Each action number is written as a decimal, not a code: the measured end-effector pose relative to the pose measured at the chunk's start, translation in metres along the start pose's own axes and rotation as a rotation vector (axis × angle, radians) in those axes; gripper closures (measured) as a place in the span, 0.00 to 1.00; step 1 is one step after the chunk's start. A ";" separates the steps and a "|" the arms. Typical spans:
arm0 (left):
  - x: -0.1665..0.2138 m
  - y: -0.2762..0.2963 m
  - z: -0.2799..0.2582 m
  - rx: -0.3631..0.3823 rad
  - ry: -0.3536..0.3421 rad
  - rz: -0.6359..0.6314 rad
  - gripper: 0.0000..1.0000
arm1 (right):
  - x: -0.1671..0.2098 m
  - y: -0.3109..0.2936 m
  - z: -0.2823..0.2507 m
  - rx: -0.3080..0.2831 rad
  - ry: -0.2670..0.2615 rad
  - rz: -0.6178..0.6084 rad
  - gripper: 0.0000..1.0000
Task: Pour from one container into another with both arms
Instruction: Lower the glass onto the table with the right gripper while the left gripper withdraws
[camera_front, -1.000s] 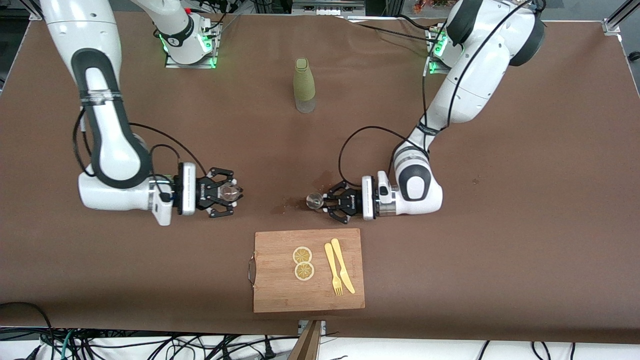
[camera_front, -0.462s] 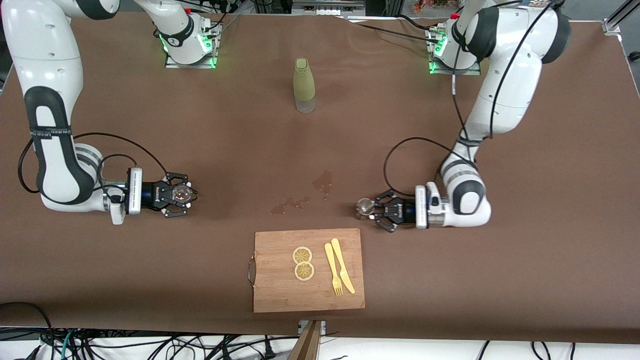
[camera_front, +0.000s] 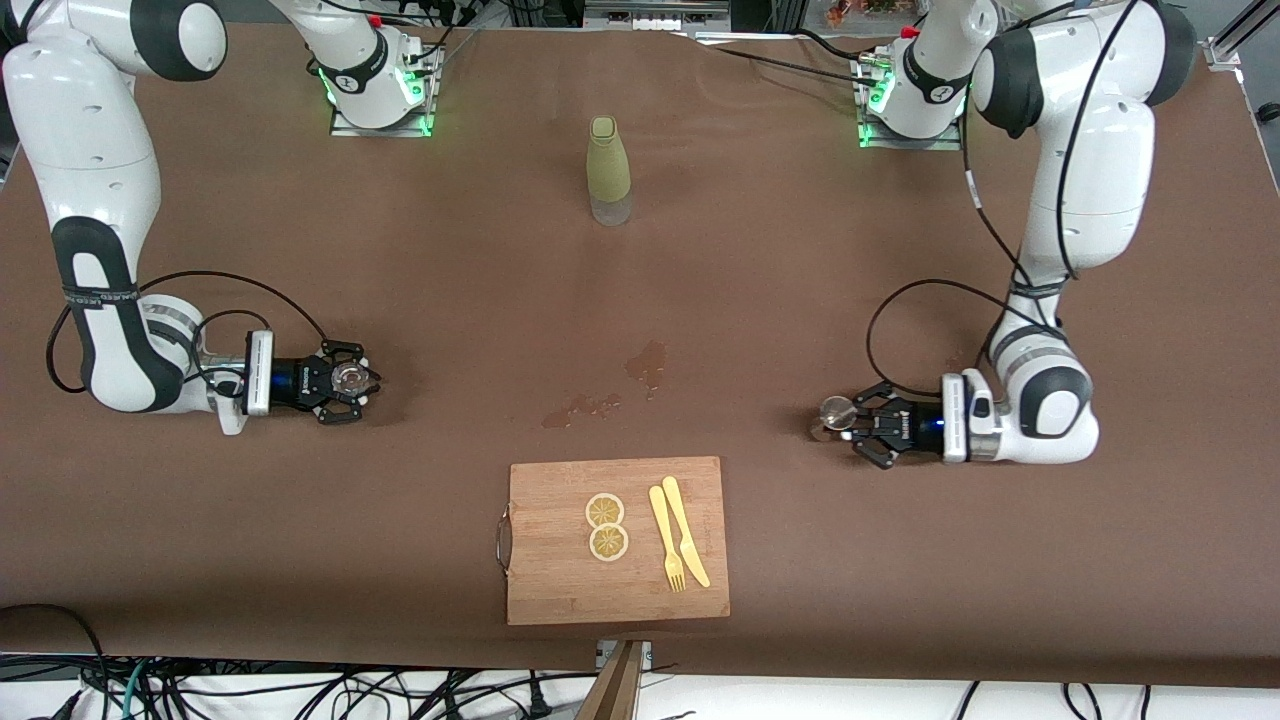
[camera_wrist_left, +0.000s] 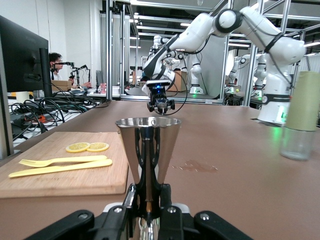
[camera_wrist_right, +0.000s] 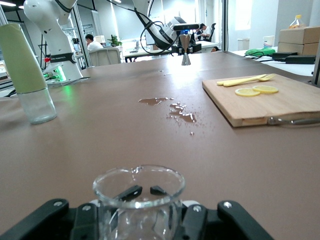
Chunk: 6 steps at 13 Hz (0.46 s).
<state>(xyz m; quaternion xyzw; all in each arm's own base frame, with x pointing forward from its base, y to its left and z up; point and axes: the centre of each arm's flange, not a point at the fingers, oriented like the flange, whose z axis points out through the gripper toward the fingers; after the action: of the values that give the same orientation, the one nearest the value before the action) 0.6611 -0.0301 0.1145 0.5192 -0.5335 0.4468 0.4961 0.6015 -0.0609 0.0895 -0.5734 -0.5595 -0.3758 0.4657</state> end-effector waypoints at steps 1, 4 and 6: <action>-0.002 0.007 -0.021 -0.011 0.003 0.005 0.79 | -0.013 -0.005 -0.003 -0.007 0.008 0.003 0.84; -0.009 0.032 -0.088 -0.045 -0.007 0.014 0.79 | -0.036 -0.013 -0.007 -0.019 0.029 0.007 0.83; -0.014 0.051 -0.124 -0.066 -0.004 0.032 0.79 | -0.035 -0.014 -0.007 -0.016 0.040 0.006 0.70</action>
<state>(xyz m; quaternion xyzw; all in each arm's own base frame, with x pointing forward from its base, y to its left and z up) 0.6183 0.0973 0.1159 0.4951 -0.5570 0.4358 0.5047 0.5854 -0.0786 0.0592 -0.5713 -0.5454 -0.3900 0.4734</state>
